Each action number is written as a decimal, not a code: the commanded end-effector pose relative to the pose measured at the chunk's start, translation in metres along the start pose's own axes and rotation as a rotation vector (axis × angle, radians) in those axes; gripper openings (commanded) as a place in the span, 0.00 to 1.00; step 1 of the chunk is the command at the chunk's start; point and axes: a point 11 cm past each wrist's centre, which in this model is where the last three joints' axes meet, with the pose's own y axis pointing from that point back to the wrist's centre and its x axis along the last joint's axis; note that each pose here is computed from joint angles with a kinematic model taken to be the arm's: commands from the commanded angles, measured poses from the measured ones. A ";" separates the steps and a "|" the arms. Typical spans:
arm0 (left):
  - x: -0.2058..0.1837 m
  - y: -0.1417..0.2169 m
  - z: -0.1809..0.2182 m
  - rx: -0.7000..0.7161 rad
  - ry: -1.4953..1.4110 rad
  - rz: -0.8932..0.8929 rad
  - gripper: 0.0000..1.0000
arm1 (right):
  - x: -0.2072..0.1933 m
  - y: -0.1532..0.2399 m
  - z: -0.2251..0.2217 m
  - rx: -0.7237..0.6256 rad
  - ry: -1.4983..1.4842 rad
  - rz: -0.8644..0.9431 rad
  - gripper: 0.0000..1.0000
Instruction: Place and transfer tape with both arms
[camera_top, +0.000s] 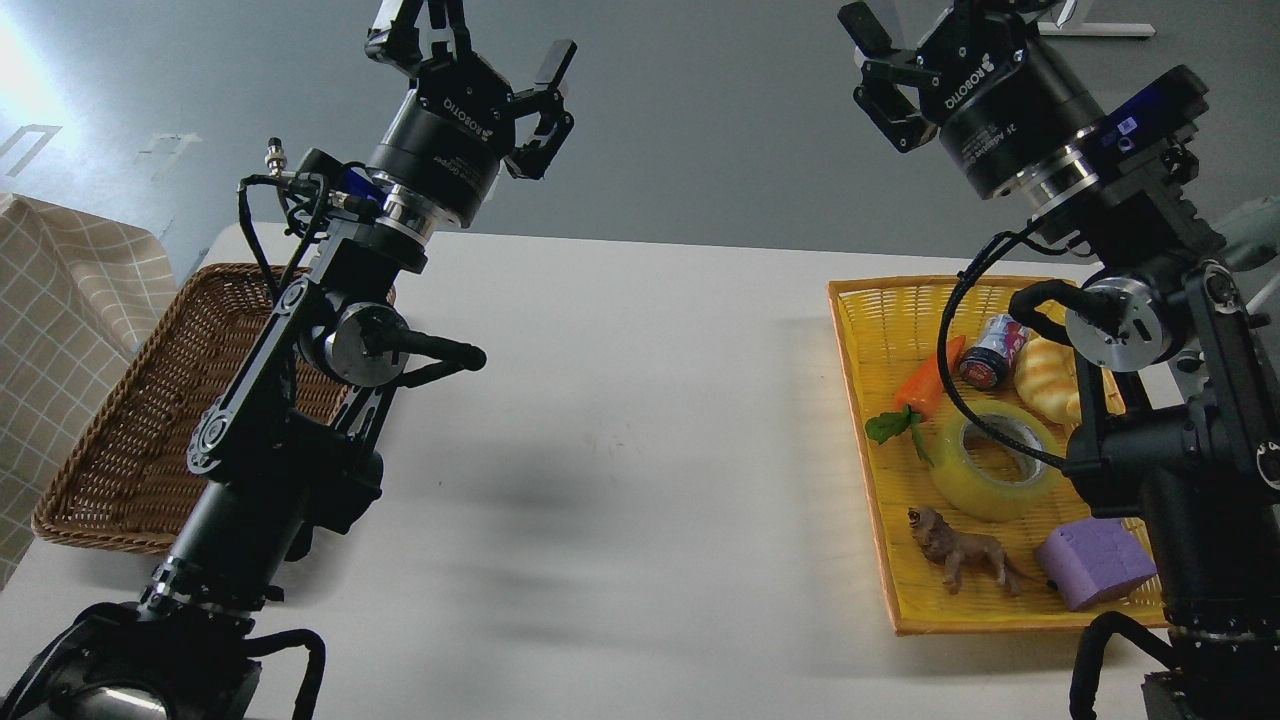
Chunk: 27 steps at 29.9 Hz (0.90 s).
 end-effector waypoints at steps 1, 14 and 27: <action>0.000 0.000 -0.003 0.006 0.007 0.010 0.99 | 0.001 0.003 0.002 0.000 -0.003 0.005 1.00; 0.002 0.002 -0.005 0.011 0.006 0.034 0.99 | 0.001 0.007 0.005 -0.006 -0.006 0.008 1.00; 0.004 0.007 -0.009 0.020 0.015 0.045 0.99 | -0.001 0.007 0.008 -0.016 -0.008 0.005 1.00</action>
